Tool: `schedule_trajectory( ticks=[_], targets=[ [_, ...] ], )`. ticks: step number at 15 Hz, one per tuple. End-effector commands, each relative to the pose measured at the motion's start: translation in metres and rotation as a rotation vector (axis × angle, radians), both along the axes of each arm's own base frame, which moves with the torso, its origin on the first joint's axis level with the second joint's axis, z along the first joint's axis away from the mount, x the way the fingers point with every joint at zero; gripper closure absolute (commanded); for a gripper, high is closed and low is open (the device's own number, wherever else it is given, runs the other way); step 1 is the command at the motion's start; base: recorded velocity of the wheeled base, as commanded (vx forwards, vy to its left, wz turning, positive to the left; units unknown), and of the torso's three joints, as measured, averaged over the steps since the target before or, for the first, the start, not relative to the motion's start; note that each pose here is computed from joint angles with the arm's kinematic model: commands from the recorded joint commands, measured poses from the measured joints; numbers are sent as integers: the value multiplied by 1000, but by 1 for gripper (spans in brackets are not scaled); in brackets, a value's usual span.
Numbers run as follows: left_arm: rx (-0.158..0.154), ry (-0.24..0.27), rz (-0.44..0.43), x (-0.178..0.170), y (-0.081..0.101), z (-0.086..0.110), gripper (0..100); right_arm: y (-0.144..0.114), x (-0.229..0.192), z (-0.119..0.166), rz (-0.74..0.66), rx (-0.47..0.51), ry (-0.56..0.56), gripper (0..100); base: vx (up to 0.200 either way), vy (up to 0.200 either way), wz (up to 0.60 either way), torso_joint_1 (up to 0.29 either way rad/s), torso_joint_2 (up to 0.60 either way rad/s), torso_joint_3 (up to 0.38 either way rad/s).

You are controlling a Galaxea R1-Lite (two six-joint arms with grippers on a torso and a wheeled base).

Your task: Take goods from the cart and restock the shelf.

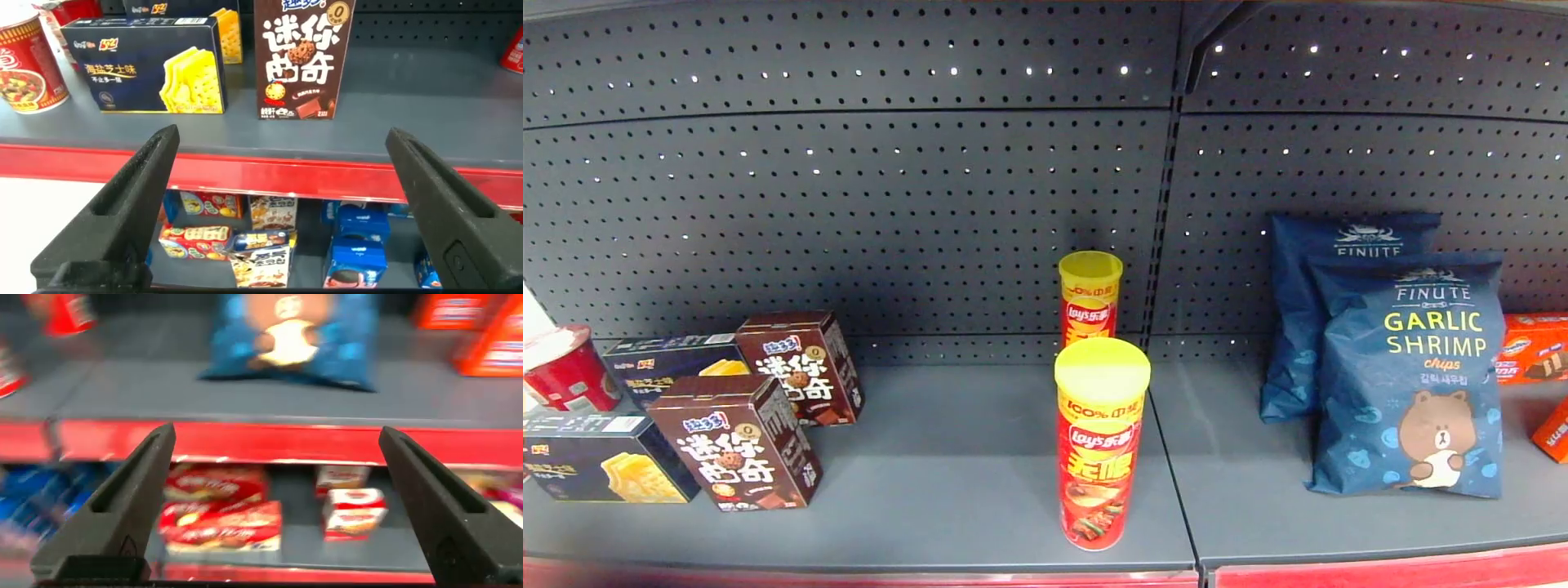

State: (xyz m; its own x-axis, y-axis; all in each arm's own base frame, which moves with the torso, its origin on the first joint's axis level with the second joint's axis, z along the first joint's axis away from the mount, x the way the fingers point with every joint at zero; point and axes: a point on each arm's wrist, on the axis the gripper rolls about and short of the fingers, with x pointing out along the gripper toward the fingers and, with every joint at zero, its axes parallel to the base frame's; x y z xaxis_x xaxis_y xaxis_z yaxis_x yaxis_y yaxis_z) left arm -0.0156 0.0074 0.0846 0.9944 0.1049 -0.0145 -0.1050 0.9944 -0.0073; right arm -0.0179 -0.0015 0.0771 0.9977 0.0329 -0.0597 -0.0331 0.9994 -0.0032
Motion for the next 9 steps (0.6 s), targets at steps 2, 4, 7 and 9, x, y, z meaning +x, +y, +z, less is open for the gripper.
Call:
schedule_trajectory(
  ticks=[2, 4, 7, 9],
  targets=[
    [-22, 3, 1, 0, 0, 0, 0, 1, -5, -1, -50, 1, -60, 0, 0, 0, 0, 0, 0, 0],
    [-48, 0, 0, 0, 0, 0, 0, 1, -5, -1, -51, 1, -60, 0, 0, 0, 0, 0, 0, 0],
    [-49, 2, -34, 0, -1, 0, 0, 1, -5, -1, -51, 1, -60, 0, 0, 0, 0, 0, 0, 0],
    [-48, 5, -66, 1, -2, 0, 0, 1, -5, -1, -51, 1, -60, 0, 0, 0, 0, 0, 0, 0]
  ],
)
